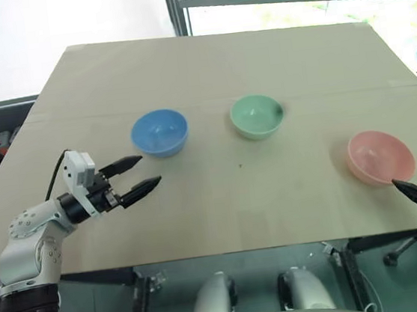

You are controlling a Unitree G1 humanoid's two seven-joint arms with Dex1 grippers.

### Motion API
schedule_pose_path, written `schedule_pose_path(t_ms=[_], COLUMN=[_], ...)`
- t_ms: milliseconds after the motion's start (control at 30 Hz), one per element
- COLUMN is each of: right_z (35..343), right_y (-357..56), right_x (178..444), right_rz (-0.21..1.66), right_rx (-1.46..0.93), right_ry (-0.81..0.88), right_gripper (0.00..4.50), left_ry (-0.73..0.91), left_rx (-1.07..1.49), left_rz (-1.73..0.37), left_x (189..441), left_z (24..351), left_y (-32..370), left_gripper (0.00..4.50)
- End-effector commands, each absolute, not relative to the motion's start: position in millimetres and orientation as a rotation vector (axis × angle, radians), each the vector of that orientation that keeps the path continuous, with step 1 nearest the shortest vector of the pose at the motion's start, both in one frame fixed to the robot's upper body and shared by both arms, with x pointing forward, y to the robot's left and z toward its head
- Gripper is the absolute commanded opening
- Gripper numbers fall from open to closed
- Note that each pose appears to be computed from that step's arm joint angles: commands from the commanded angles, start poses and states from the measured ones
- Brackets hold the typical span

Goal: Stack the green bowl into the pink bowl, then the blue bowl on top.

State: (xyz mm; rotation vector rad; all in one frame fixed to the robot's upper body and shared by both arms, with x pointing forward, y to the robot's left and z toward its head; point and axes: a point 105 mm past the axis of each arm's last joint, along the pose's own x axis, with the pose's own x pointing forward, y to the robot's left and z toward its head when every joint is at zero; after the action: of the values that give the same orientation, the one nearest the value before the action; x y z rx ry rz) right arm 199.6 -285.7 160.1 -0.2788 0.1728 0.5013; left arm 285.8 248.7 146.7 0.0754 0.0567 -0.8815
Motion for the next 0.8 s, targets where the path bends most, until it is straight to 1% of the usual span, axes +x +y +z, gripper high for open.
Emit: schedule_pose_path(t_ms=[33,267,333,433,500,600,700,800], right_z=[173.3,172.8,173.5,173.0,171.0,172.7,176.0,171.7], right_y=[-283.5,-280.5,-276.8,-268.7,-253.0,-223.3,-183.5,-147.6], right_x=[197.9,200.7,205.2,219.5,232.8,262.8,290.2,317.1], right_rz=[0.497,0.484,0.495,0.507,0.566,0.634,0.738,0.829], right_rx=[-0.322,-0.333,-0.350,-0.412,-0.440,-0.465,-0.467,-0.512], right_ry=[0.139,0.131,0.119,0.090,0.070,0.014,-0.051,-0.086], right_gripper=[4.50,4.50,4.50,4.50,4.50,4.50,4.50,4.50], left_ry=[0.013,-0.038,-0.047,-0.059,-0.072,-0.097,-0.125,-0.135], left_rx=[0.101,0.072,0.067,0.061,0.052,0.048,0.021,0.002], left_rz=[-0.905,-0.930,-0.939,-0.953,-0.968,-0.998,-1.012,-1.016], left_x=[285.2,290.5,291.0,291.6,291.5,290.5,288.9,282.6], left_z=[162.5,168.6,168.6,167.4,167.4,167.8,171.9,171.3], left_y=[243.3,229.7,225.5,218.4,211.4,199.3,189.6,181.4], left_gripper=[4.45,4.45,4.45,4.45,4.45,4.45,4.45,4.45])
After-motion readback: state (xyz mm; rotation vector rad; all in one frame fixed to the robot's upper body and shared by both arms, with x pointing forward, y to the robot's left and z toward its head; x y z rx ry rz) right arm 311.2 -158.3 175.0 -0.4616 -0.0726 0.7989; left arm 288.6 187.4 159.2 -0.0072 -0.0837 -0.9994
